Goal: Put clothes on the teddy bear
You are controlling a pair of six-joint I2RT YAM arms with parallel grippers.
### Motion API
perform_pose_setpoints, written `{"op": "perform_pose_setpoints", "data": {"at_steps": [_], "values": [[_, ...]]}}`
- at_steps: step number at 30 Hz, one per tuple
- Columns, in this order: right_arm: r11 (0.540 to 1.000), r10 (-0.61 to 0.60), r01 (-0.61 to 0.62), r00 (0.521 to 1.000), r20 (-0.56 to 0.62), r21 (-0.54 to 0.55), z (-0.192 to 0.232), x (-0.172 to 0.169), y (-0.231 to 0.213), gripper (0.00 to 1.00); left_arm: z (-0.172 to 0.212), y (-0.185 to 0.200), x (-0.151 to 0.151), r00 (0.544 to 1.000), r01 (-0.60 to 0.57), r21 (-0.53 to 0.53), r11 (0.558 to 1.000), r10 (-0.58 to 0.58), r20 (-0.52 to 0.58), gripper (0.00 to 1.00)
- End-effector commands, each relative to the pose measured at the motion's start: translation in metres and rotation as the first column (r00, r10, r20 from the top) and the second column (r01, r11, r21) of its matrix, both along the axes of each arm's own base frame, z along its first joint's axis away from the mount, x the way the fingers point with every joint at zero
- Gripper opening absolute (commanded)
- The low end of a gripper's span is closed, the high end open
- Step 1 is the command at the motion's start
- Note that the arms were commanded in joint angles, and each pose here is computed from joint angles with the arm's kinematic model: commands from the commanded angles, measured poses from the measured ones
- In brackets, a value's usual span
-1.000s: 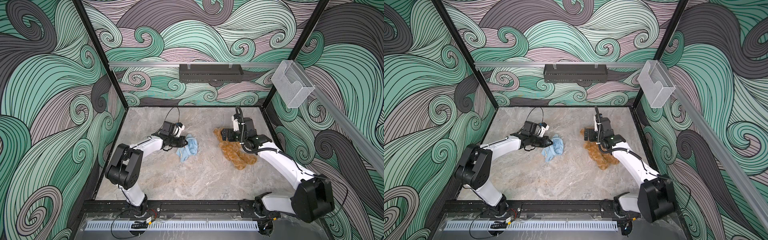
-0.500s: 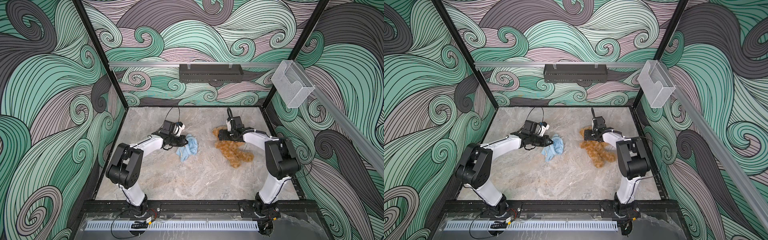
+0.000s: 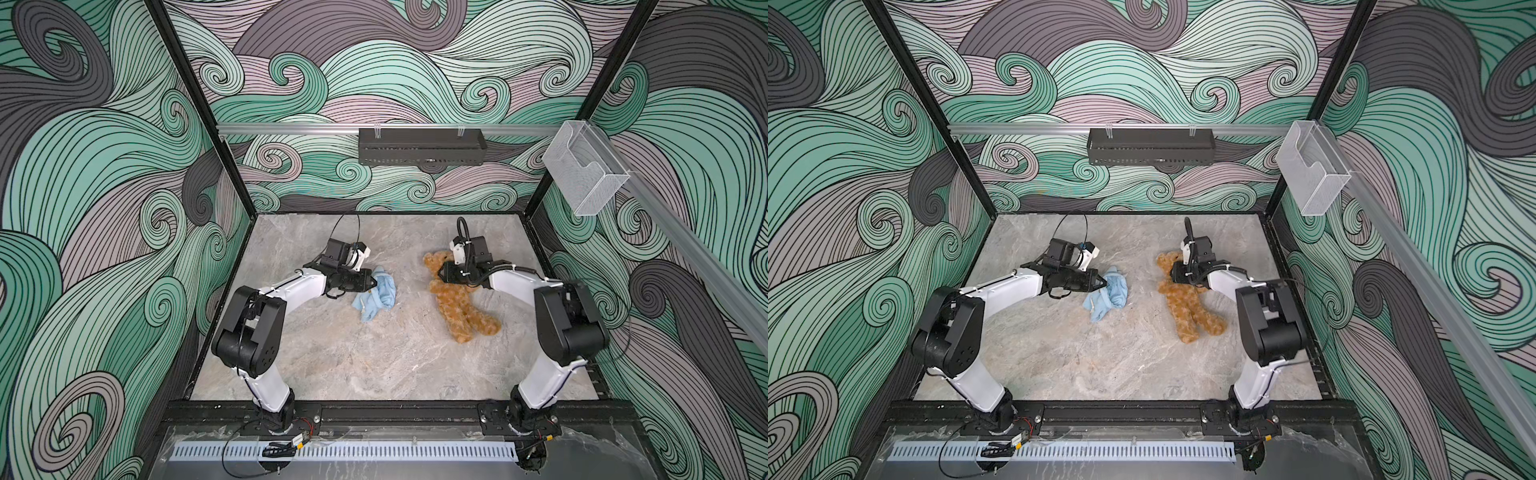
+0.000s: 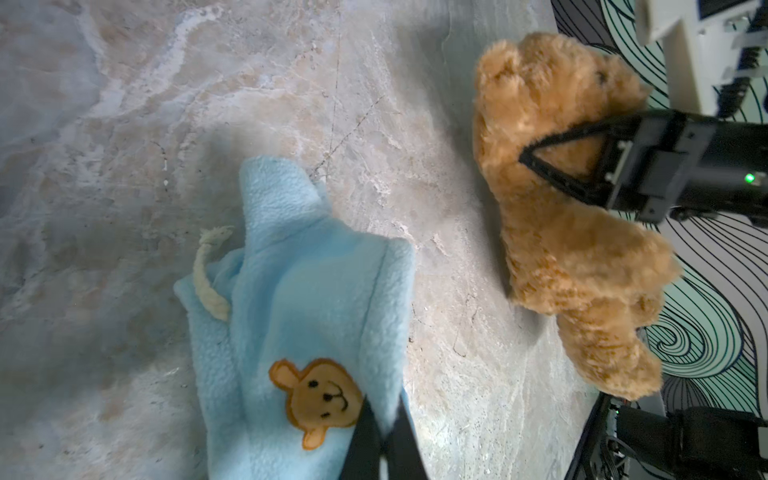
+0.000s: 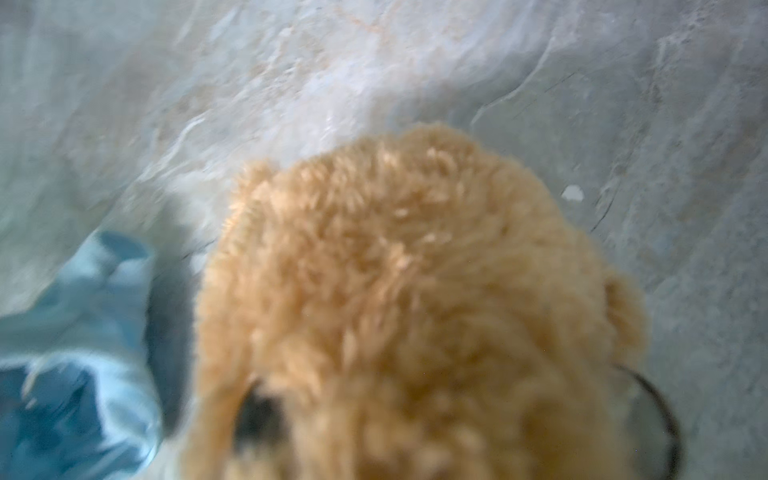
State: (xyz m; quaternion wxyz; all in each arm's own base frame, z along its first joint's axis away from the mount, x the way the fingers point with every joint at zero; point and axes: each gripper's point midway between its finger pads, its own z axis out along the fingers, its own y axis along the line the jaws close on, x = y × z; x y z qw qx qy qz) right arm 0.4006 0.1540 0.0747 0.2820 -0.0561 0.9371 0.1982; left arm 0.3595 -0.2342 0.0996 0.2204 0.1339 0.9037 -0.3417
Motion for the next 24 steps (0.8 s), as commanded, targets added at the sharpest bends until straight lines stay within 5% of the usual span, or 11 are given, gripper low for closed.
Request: {"op": "perform_pose_setpoints", "data": {"at_steps": [1, 9, 20, 24], "values": [[0.968, 0.220, -0.226, 0.973, 0.063, 0.110, 0.038, -0.049, 0.049, 0.43, 0.017, -0.011, 0.005, 0.995, 0.086, -0.040, 0.996, -0.083, 0.061, 0.00], [0.815, 0.554, -0.563, 0.827, 0.100, 0.140, 0.047, -0.135, 0.125, 0.43, 0.023, -0.022, -0.001, 0.953, 0.285, 0.017, 0.958, -0.285, 0.100, 0.00], [0.605, 0.754, -0.730, 0.654, 0.067, 0.318, 0.028, -0.161, 0.161, 0.36, 0.027, -0.025, -0.013, 0.918, 0.384, 0.022, 0.923, -0.385, 0.094, 0.00], [0.556, 0.776, -0.736, 0.626, 0.075, 0.388, 0.030, -0.163, 0.171, 0.33, 0.023, -0.024, -0.013, 0.913, 0.400, 0.028, 0.916, -0.401, 0.079, 0.00]]}}
